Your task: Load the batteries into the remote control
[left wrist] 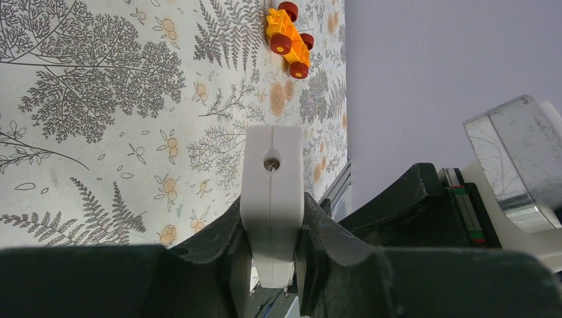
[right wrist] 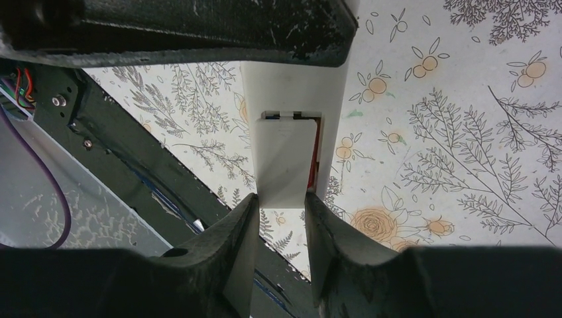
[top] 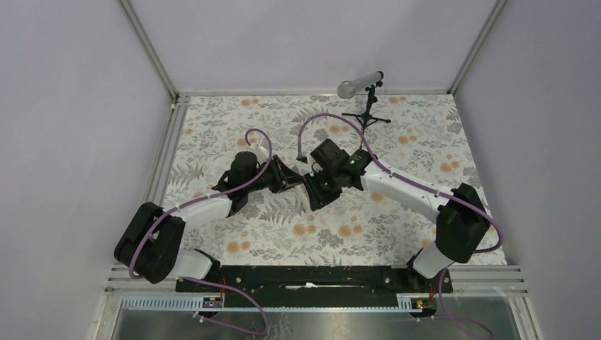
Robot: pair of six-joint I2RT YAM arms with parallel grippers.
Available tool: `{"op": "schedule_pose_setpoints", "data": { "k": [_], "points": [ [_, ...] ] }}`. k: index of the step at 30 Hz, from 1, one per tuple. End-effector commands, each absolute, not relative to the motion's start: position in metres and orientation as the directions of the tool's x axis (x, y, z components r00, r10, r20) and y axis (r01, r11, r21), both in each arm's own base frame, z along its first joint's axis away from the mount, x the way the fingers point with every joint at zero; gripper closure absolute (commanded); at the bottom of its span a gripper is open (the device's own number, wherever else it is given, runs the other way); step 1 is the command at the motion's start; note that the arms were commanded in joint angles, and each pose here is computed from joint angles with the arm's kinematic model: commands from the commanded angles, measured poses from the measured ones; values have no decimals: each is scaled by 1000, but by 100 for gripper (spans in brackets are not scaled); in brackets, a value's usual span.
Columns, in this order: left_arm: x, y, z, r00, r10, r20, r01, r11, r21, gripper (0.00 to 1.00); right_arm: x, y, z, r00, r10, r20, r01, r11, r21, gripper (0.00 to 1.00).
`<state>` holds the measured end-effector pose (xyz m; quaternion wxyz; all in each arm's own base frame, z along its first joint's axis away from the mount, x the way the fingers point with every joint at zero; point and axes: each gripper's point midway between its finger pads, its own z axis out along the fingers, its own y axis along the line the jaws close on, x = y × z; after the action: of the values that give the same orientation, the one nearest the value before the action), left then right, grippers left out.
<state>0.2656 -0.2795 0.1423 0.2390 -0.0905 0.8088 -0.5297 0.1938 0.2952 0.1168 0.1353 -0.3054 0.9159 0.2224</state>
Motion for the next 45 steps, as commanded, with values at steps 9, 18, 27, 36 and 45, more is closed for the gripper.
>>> {"op": "schedule_pose_setpoints", "data": {
  "k": [9,18,27,36,45],
  "points": [
    [261,-296,191,-885,-369,-285,187,280,-942,100,213,299,121,-796,-441,-414,-572,772,277,61],
    [259,-296,191,-894,-371,-253,150,283,-947,100,218,299,132,-790,-437,-430,-572,778,261,56],
    [262,-294,190,-892,-378,-249,140,293,-946,100,222,302,149,-795,-407,-451,-556,786,271,51],
    [268,-286,197,-886,-400,-236,130,275,-953,100,225,305,172,-790,-368,-490,-545,787,289,34],
    [266,-282,209,-905,-379,-192,109,229,-967,100,207,310,197,-775,-364,-516,-587,717,375,12]
  ]
}}
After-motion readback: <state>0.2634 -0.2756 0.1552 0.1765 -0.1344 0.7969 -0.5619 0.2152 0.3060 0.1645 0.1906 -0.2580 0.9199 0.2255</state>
